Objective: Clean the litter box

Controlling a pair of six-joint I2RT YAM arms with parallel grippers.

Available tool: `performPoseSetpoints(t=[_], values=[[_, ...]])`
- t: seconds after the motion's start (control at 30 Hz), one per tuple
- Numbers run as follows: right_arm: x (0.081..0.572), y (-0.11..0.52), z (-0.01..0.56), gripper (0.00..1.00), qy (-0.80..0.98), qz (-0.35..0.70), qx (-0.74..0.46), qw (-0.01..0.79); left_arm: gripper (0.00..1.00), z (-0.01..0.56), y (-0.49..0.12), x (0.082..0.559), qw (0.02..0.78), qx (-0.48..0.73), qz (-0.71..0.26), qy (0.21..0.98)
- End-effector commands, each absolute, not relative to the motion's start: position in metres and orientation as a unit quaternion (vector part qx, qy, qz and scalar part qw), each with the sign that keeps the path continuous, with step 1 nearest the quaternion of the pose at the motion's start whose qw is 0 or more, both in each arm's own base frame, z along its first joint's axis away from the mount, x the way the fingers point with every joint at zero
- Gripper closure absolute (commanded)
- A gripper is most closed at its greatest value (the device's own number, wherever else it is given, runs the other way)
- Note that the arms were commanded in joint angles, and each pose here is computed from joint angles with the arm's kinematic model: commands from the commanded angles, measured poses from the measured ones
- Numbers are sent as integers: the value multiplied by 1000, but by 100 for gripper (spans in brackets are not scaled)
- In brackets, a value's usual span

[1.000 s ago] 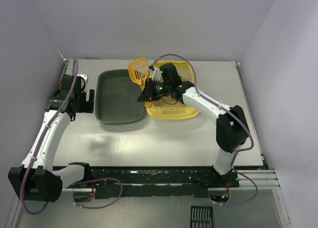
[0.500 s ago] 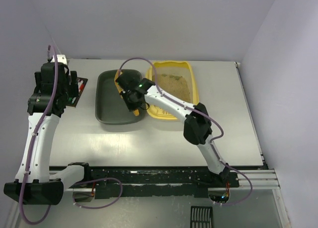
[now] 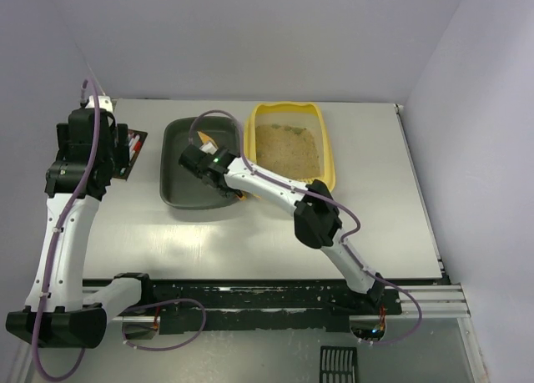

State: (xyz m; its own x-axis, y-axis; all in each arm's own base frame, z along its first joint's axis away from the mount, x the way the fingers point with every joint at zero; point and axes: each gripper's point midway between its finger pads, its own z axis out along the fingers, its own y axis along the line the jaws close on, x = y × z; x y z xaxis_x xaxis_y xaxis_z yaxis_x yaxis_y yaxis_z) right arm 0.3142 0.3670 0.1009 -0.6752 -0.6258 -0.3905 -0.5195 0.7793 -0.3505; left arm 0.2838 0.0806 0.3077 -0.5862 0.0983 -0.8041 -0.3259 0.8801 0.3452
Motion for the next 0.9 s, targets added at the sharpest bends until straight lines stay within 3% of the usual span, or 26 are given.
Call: performPoseSetpoints(t=[0.0,0.53,0.7,0.87], values=[[318,358,117,100,869,-202,-341,297,1,324,95,276,465,-93,270,838],[316,359,129,100,850,-226,-344,328,1,350,108,275,479,-107,311,814],[311,364,166,100,884,-82,-314,336,1,375,81,296,518,-46,241,819],[316,323,206,100,901,1,-261,346,1,393,57,341,520,-22,179,835]])
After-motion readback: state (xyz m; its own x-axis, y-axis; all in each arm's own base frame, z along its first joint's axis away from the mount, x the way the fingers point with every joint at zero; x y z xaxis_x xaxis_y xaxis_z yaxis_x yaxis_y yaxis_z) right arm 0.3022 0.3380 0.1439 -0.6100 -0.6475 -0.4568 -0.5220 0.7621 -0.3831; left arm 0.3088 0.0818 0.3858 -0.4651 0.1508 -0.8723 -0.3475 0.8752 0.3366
